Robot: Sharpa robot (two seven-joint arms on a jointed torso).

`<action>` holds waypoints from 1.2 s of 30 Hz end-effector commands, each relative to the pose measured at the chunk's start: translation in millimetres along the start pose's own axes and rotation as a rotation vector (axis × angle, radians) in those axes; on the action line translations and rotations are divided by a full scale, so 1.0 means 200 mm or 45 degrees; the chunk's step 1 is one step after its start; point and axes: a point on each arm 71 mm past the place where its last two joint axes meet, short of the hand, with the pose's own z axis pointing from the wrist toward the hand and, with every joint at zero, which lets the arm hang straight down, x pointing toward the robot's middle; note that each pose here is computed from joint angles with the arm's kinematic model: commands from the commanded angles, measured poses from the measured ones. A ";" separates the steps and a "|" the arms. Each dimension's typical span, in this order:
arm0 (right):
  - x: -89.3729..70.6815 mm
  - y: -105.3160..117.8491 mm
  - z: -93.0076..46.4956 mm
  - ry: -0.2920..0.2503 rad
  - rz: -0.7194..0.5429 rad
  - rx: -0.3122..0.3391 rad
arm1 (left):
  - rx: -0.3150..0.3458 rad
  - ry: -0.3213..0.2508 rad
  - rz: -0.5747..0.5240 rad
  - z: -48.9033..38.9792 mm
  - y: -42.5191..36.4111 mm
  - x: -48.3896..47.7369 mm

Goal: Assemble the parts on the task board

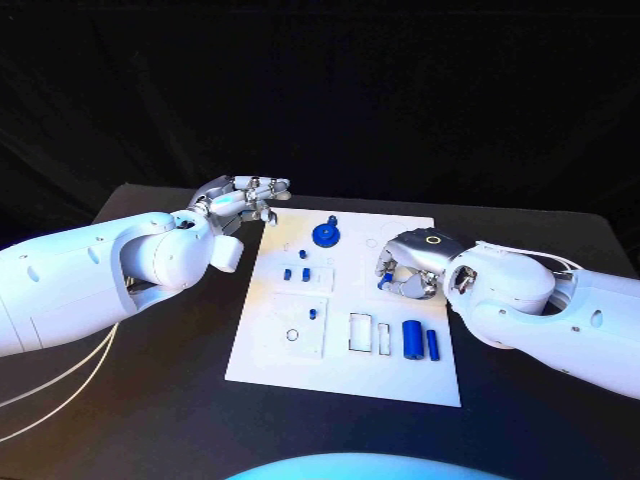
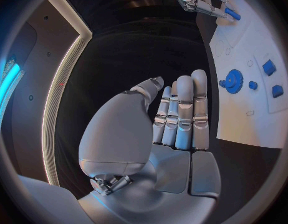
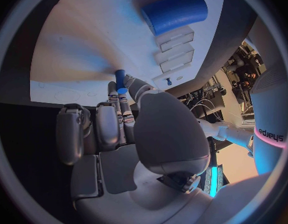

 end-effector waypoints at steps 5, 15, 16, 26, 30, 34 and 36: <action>0.01 -0.02 0.00 0.010 -0.019 0.019 | 0.002 0.023 -0.007 0.003 0.000 0.011; 0.00 -0.02 0.00 0.004 -0.015 0.021 | 0.000 0.023 -0.007 0.003 0.001 0.011; 0.00 -0.02 0.00 0.004 -0.014 0.021 | -0.001 0.022 -0.007 0.003 0.001 0.011; 0.00 -0.02 0.00 -0.007 -0.010 0.017 | -0.003 0.020 -0.007 0.003 0.002 0.010; -0.01 -0.01 -0.01 -0.032 0.013 0.006 | -0.004 0.020 -0.006 0.003 0.003 0.010; -0.02 0.00 -0.01 -0.080 0.056 -0.014 | -0.005 0.019 -0.006 0.004 0.004 0.010; -0.03 0.01 -0.01 -0.097 0.069 -0.021 | -0.006 0.019 -0.006 0.005 0.005 0.011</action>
